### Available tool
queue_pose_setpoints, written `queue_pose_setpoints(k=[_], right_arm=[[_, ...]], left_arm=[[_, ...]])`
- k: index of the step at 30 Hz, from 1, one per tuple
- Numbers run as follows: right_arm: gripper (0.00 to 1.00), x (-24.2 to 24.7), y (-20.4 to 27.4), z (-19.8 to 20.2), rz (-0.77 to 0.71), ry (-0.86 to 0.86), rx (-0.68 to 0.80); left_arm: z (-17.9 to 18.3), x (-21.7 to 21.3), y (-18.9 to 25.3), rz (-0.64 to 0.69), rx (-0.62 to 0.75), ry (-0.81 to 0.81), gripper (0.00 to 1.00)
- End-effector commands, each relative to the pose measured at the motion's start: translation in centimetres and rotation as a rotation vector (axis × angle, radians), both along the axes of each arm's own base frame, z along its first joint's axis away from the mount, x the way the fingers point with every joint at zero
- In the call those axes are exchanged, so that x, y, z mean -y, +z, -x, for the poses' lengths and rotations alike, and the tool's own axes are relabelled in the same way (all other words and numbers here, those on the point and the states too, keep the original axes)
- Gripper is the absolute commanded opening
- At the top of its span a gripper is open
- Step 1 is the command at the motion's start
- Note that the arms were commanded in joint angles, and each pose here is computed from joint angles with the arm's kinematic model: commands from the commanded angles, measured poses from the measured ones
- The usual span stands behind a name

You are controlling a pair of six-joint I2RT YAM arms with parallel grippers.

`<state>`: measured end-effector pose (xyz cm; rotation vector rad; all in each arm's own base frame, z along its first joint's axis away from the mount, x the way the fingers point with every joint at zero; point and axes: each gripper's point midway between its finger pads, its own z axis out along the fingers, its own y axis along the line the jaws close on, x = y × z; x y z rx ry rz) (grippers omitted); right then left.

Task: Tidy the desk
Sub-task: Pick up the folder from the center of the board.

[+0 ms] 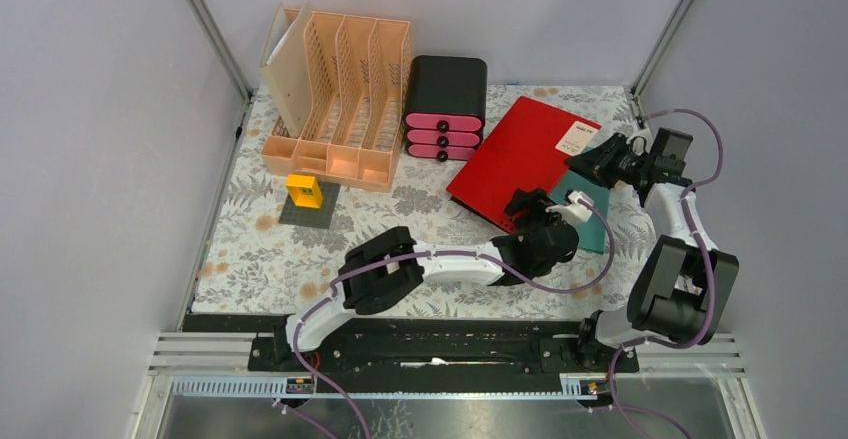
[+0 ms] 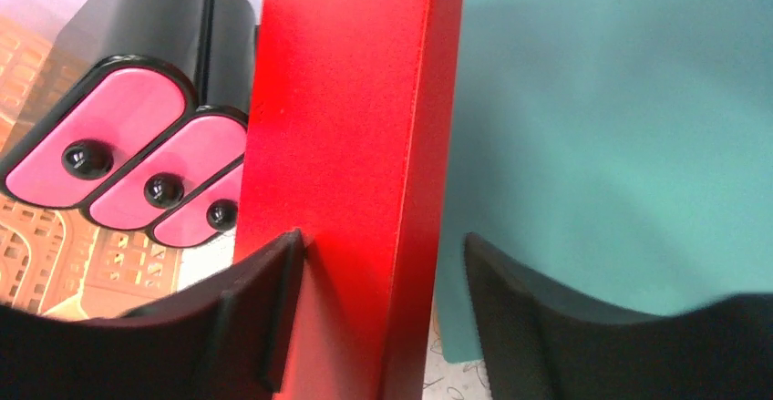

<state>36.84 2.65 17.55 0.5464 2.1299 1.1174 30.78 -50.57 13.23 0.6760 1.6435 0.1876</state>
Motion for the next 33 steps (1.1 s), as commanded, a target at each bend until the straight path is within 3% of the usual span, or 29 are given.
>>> queue_pose_setpoints(k=[1, 8, 11, 13, 18, 22, 23, 29, 33], right_arm=[[0.00, -1.6, 3.3, 0.9, -0.054, 0.063, 0.071], [0.00, -2.1, 4.0, 1.8, -0.038, 0.094, 0.114], [0.00, -2.3, 4.6, 2.3, -0.020, 0.121, 0.153], [0.12, -2.7, 5.1, 2.7, -0.016, 0.150, 0.180], [0.56, -3.8, 6.4, 4.4, -0.008, 0.256, 0.274], [0.80, -4.5, 7.9, 6.1, 0.045, 0.350, 0.388], [0.97, -4.7, 8.2, 6.6, 0.056, 0.376, 0.413], [1.00, -5.9, 10.3, 9.1, 0.110, 0.504, 0.569], [1.00, -6.1, 11.1, 10.2, 0.220, 0.565, 0.688]], left_arm=[[-1.0, -1.3, 1.8, -0.024, 0.123, 0.078, 0.60], [-0.6, -2.4, 3.0, -0.006, 0.145, 0.078, 0.00], [0.2, -3.4, 5.2, 0.074, 0.166, 0.064, 0.00], [0.8, -4.3, 6.8, 0.130, 0.182, 0.061, 0.00], [1.8, -6.7, 10.1, 0.269, 0.191, 0.046, 0.00], [2.8, -8.6, 10.7, 0.329, 0.168, 0.018, 0.00], [3.0, -9.1, 10.8, 0.345, 0.160, 0.011, 0.00], [4.9, -11.4, 11.4, 0.452, 0.089, -0.069, 0.00], [6.1, -12.8, 11.7, 0.524, 0.033, -0.129, 0.00]])
